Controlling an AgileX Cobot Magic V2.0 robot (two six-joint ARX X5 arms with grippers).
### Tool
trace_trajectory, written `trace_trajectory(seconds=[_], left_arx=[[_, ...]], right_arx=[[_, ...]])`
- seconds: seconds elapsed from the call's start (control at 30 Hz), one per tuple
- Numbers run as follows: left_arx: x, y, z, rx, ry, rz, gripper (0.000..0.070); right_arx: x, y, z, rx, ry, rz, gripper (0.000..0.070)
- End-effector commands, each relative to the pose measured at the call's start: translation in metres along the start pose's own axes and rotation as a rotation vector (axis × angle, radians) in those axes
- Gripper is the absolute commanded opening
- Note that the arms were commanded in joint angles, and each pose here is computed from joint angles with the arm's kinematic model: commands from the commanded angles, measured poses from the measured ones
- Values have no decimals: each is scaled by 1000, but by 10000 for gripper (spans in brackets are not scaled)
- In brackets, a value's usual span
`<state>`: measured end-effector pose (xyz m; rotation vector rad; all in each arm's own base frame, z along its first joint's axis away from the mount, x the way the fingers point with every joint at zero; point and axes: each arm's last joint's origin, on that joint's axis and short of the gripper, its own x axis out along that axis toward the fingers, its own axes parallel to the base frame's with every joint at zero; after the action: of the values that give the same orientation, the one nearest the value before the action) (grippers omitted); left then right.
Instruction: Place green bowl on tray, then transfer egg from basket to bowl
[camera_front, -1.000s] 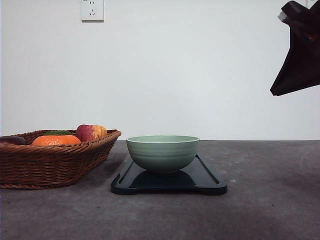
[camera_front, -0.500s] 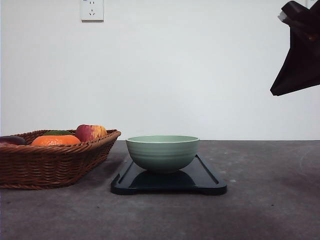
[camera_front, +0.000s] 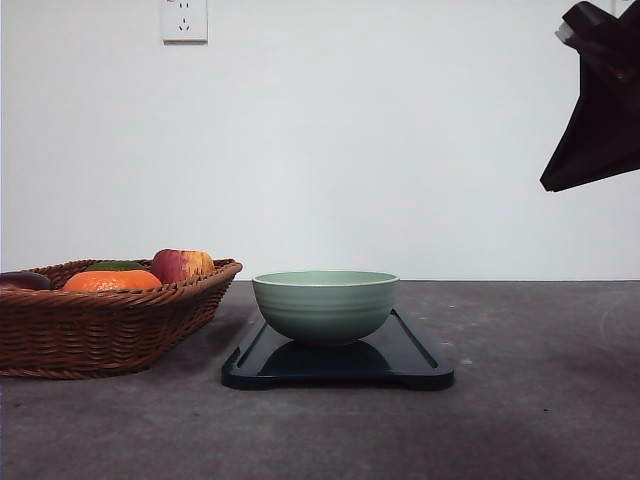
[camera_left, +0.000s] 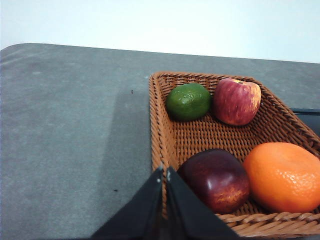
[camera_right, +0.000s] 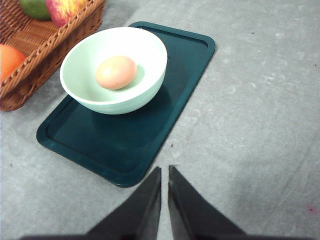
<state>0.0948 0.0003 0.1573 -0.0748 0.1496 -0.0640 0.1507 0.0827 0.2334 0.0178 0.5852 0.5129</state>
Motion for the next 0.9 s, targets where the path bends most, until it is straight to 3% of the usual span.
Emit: trace_trajectory(seconds=[0.0, 0.3, 0.53, 0.87], left_arx=[[2, 1, -7, -5, 22, 1, 0], [2, 1, -7, -5, 22, 2, 0], [2, 1, -7, -5, 21, 1, 0], [2, 1, -7, -5, 22, 2, 0]], right_arx=[[1, 1, 1, 4, -6, 5, 16], [1, 1, 1, 3, -6, 5, 16], [-6, -7, -6, -101, -53, -76, 16], [-25, -41, -73, 30, -268, -268, 16]])
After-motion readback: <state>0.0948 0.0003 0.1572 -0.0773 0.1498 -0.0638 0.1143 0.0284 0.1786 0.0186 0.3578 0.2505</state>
